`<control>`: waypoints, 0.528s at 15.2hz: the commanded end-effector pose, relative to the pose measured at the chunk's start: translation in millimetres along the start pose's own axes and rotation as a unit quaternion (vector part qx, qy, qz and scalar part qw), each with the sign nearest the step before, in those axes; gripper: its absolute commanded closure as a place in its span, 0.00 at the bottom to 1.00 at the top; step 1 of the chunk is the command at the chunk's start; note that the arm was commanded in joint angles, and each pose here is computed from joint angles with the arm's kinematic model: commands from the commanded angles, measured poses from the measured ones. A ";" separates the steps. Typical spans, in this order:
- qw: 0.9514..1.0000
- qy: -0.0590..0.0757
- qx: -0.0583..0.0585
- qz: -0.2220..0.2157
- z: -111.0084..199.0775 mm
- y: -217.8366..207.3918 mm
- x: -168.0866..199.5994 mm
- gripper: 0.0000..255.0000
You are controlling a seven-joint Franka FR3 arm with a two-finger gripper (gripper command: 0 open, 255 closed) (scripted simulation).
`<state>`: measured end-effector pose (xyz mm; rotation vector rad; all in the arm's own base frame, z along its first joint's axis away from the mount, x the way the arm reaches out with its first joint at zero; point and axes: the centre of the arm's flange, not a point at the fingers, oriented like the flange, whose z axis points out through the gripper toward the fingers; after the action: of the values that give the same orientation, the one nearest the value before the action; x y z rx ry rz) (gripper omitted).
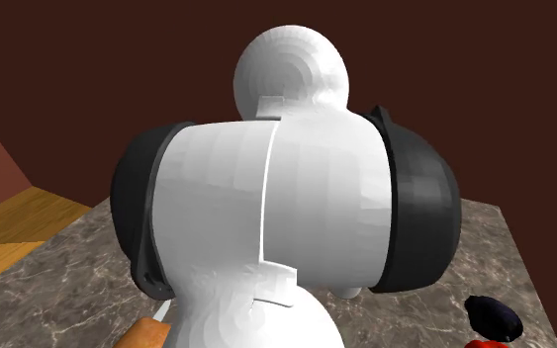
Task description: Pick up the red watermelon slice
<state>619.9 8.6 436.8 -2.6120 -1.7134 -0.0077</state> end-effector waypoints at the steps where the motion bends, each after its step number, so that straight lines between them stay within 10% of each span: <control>1: 1.000 0.000 0.001 -0.008 8.8 2.4 3.4 0.00; 8: 1.000 0.000 0.001 -0.008 38.2 2.8 3.1 0.00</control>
<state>623.3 11.8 400.1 -2.5961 -1.7344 -0.0069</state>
